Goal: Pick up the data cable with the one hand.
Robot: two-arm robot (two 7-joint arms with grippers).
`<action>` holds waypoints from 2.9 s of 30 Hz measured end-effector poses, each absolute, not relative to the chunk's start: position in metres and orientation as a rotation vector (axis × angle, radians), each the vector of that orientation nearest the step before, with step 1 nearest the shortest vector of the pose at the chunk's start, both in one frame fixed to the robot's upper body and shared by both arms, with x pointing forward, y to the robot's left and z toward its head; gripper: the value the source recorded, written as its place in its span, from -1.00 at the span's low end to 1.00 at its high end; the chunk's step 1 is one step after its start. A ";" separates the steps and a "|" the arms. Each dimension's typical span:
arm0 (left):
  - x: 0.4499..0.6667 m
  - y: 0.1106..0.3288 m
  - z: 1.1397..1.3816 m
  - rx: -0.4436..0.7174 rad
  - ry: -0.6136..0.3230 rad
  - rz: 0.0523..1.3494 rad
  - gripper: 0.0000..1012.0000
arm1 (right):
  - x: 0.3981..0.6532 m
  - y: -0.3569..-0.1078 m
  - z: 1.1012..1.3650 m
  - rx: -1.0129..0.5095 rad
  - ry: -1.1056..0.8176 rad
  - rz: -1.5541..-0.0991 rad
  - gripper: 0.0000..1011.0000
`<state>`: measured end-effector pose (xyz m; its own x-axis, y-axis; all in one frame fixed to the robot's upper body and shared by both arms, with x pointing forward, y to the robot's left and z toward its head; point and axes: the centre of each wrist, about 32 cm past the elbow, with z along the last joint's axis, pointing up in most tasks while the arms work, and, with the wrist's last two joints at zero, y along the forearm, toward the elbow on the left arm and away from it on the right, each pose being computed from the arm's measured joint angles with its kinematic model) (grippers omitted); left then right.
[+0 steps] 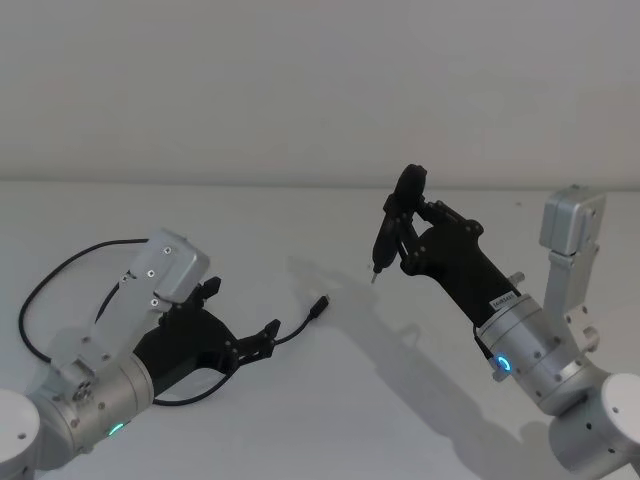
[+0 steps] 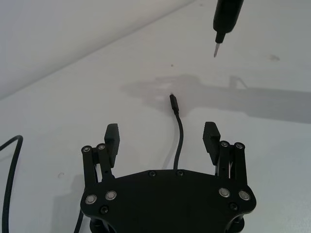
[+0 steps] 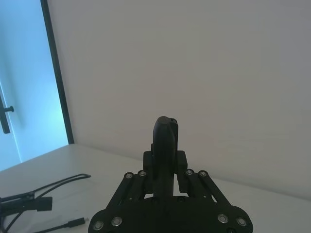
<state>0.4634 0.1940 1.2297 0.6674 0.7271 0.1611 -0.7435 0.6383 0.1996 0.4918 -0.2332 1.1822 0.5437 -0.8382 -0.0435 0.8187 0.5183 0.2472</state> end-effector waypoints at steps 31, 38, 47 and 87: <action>0.491 0.190 1.223 0.434 0.012 0.737 0.98 | 0.514 -0.229 1.174 0.322 -0.079 -0.952 -0.46; 0.495 0.189 1.222 0.455 0.018 0.725 0.98 | 0.516 -0.228 1.173 0.325 -0.076 -0.948 -0.46; 0.499 0.188 1.220 0.470 0.030 0.711 0.98 | 0.518 -0.228 1.172 0.328 -0.073 -0.947 -0.46; 0.503 0.186 1.219 0.481 0.040 0.698 -0.90 | 0.540 -0.223 1.160 0.326 -0.037 -0.917 -0.46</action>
